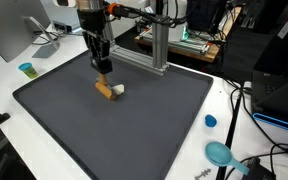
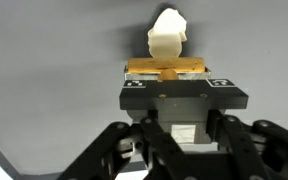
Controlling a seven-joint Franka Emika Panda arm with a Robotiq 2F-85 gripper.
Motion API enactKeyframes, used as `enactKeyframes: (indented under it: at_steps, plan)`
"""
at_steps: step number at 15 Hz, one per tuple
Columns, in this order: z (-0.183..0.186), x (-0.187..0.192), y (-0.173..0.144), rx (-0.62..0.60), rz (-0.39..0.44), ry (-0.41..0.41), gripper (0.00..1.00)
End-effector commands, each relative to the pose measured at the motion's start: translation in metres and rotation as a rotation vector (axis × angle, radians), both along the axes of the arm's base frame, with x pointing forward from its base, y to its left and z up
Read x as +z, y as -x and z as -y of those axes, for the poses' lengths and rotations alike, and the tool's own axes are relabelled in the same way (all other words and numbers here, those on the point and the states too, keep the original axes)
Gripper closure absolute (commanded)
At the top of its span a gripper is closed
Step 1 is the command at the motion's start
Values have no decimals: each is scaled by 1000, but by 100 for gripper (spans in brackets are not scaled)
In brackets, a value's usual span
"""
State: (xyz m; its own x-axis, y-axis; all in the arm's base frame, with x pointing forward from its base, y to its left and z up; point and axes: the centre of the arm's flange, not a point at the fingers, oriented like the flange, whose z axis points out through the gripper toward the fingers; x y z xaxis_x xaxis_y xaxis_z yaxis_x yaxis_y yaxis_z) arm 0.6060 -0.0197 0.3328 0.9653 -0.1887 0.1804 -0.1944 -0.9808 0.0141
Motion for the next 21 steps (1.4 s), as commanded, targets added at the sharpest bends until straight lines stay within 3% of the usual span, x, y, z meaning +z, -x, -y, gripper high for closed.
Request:
enactKeyframes:
  at_steps: [1, 5, 10, 16, 21]
  plan:
    - [-3, 1, 13, 10, -59, 40, 78]
    - [-2, -36, 2, 8, -130, 56, 78]
    - [0, -41, 1, 28, -301, 82, 78]
    - [-2, -54, -5, 29, -358, 68, 78]
    - [-2, -67, 1, 33, -478, 66, 78]
